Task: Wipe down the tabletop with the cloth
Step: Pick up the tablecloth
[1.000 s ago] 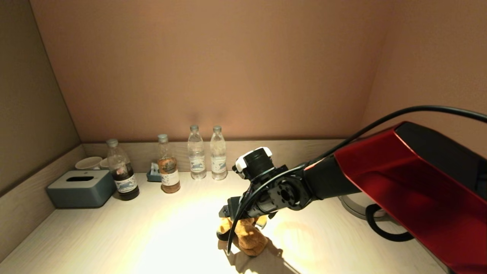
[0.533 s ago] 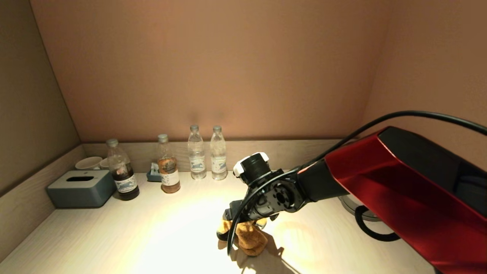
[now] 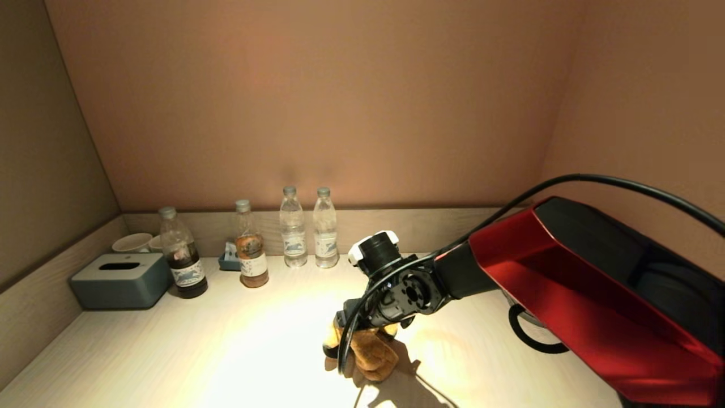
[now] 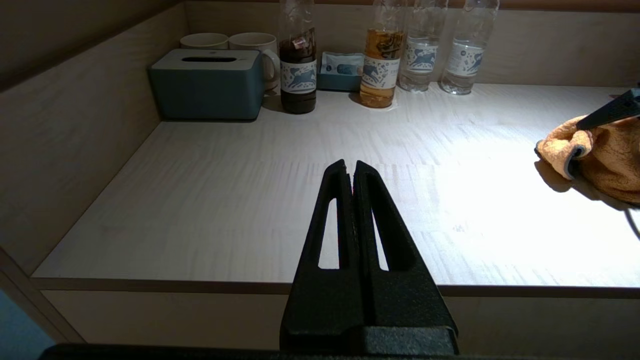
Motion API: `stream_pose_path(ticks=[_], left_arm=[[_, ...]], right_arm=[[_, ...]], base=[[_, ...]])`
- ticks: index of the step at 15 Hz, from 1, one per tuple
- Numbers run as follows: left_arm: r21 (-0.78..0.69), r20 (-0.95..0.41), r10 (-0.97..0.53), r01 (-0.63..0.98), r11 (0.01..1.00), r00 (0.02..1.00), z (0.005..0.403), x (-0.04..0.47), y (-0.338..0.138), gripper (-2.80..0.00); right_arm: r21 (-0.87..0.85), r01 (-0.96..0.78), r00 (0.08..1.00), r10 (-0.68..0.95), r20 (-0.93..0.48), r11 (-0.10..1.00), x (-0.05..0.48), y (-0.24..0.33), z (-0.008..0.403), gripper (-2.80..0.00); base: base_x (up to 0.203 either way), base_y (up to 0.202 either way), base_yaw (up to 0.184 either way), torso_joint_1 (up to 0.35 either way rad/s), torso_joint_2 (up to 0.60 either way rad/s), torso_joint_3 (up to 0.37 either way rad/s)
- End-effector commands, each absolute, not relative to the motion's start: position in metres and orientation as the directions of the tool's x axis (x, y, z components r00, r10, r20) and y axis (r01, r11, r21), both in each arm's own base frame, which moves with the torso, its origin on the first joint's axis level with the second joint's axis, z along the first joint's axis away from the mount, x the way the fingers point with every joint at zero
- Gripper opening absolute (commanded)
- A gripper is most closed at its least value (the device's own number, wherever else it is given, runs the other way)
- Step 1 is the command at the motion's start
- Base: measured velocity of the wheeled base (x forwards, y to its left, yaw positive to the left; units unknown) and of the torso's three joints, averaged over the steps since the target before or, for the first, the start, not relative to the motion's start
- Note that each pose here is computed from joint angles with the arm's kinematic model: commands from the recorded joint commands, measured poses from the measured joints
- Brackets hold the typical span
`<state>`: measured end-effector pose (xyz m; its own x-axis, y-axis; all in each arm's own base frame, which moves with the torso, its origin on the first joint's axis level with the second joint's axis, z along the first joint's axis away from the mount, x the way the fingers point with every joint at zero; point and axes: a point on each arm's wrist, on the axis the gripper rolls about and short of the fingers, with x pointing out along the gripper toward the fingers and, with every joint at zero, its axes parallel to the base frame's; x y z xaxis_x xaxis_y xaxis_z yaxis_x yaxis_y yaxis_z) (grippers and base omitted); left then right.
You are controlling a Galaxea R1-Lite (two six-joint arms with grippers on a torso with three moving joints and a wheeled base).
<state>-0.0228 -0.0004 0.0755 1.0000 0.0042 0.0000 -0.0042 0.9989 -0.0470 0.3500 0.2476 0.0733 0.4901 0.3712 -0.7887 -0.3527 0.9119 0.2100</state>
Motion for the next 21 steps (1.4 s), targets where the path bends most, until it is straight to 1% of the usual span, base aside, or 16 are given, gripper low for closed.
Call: stream_pose_path(ticks=[1,9,10,18,21], left_arm=[[-0.048,-0.002,0.005,-0.005,0.999,1.000,0.076,-0.023,0.000,-2.80],[-0.048,-0.002,0.005,-0.005,0.999,1.000,0.076,-0.023,0.000,-2.80],[-0.048,-0.002,0.005,-0.005,0.999,1.000,0.076,-0.023,0.000,-2.80],[-0.048,-0.002,0.005,-0.005,0.999,1.000,0.076,-0.023,0.000,-2.80],[-0.048,-0.002,0.005,-0.005,0.999,1.000,0.076,-0.023,0.000,-2.80]], right_arm=[[0.209,-0.348,0.484,0.366,-0.795,0.914,0.352,0.248,0.068,0.00],[0.206,-0.344,0.473,0.358,-0.805,0.916,0.356,0.251,0.057,0.00],[0.207,-0.344,0.472,0.359,-0.805,0.916,0.356,0.251,0.057,-2.80],[0.218,-0.341,0.466,0.366,-0.806,0.914,0.355,0.251,0.057,-2.80],[0.225,-0.343,0.487,0.377,-0.788,0.912,0.354,0.249,0.070,-2.80]], base=[[0.000,0.000,0.000,0.000,0.00,0.000],[0.000,0.000,0.000,0.000,0.00,0.000],[0.000,0.000,0.000,0.000,0.00,0.000],[0.000,0.000,0.000,0.000,0.00,0.000],[0.000,0.000,0.000,0.000,0.00,0.000]])
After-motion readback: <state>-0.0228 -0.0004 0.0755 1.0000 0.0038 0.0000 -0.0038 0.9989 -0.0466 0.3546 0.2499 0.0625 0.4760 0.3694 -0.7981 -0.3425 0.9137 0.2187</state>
